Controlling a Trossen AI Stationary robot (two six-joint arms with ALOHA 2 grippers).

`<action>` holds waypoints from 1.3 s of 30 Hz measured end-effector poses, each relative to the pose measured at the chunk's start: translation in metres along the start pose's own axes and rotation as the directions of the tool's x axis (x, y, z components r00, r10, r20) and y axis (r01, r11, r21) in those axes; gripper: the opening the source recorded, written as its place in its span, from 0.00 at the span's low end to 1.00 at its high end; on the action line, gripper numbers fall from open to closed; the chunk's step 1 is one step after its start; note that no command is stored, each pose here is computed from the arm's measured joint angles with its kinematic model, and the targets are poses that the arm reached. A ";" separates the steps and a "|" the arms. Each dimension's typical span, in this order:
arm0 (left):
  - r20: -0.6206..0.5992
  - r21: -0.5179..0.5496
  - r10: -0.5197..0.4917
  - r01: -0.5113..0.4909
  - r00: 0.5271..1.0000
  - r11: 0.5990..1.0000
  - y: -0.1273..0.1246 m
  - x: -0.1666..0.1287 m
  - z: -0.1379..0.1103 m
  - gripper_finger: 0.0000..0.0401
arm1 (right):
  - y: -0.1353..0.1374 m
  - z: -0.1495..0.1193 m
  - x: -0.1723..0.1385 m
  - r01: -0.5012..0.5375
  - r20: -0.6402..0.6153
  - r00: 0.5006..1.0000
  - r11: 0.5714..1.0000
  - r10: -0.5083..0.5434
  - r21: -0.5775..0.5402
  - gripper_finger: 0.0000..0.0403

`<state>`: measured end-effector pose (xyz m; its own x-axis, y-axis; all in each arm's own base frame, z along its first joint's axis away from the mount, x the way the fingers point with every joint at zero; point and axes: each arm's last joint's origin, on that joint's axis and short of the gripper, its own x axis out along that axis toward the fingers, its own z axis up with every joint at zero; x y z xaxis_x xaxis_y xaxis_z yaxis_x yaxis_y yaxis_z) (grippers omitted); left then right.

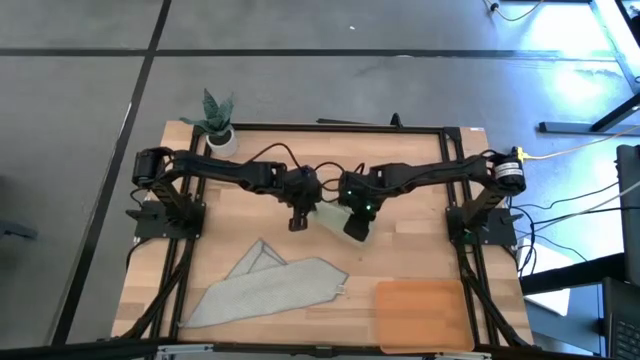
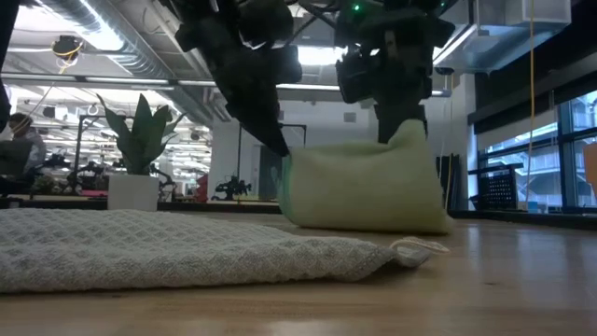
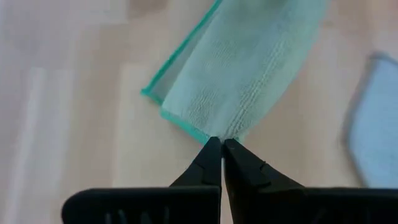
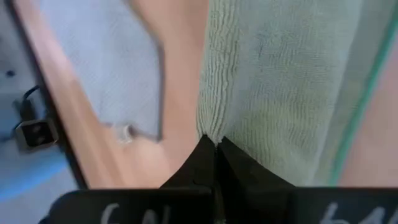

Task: Roll microfiber towels into tight, uniform cylinder then place into a basket
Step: Roll the green microfiber towel

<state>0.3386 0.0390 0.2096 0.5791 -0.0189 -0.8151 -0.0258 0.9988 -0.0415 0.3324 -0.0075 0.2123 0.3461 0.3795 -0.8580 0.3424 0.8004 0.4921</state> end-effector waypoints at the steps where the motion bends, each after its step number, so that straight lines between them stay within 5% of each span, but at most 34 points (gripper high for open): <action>1: -0.002 0.006 -0.025 0.025 1.000 1.000 -0.001 0.000 0.000 0.00 | 0.002 -0.001 0.003 -0.013 -0.010 1.000 1.000 0.013 -0.010 0.01; 8: -0.014 0.085 -0.132 0.133 0.991 0.988 -0.017 0.001 -0.001 0.00 | 0.017 -0.006 0.021 -0.044 -0.040 0.998 0.997 0.042 -0.064 0.01; 13: 0.006 0.132 -0.122 0.120 0.993 0.984 -0.027 0.001 0.001 0.00 | 0.029 -0.011 0.027 -0.059 -0.046 0.997 0.996 0.056 -0.073 0.01; 19: 0.050 0.163 -0.122 0.112 0.991 0.980 -0.033 0.006 0.006 0.00 | 0.040 -0.021 0.034 0.044 -0.012 0.999 0.998 -0.045 -0.054 0.01; 24: 0.079 0.177 -0.103 0.088 0.992 0.980 -0.035 0.017 0.009 0.00 | 0.049 -0.033 0.041 0.226 0.054 0.973 0.974 -0.225 -0.009 0.01; 31: 0.074 0.188 -0.087 0.071 0.993 0.980 -0.035 0.027 0.007 0.00 | 0.055 -0.045 0.044 0.286 0.046 0.956 0.954 -0.291 0.089 0.01; 39: 0.095 0.203 -0.094 0.073 0.991 0.976 -0.035 0.034 0.008 0.00 | 0.060 -0.045 0.046 0.150 -0.034 0.988 0.988 -0.149 0.024 0.01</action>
<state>0.3661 0.0037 0.1878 0.6536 -0.1084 -0.7491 0.1828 0.9830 0.0173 0.3292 0.0788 0.1962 0.2612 0.2713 -0.9263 0.4113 0.8369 0.3611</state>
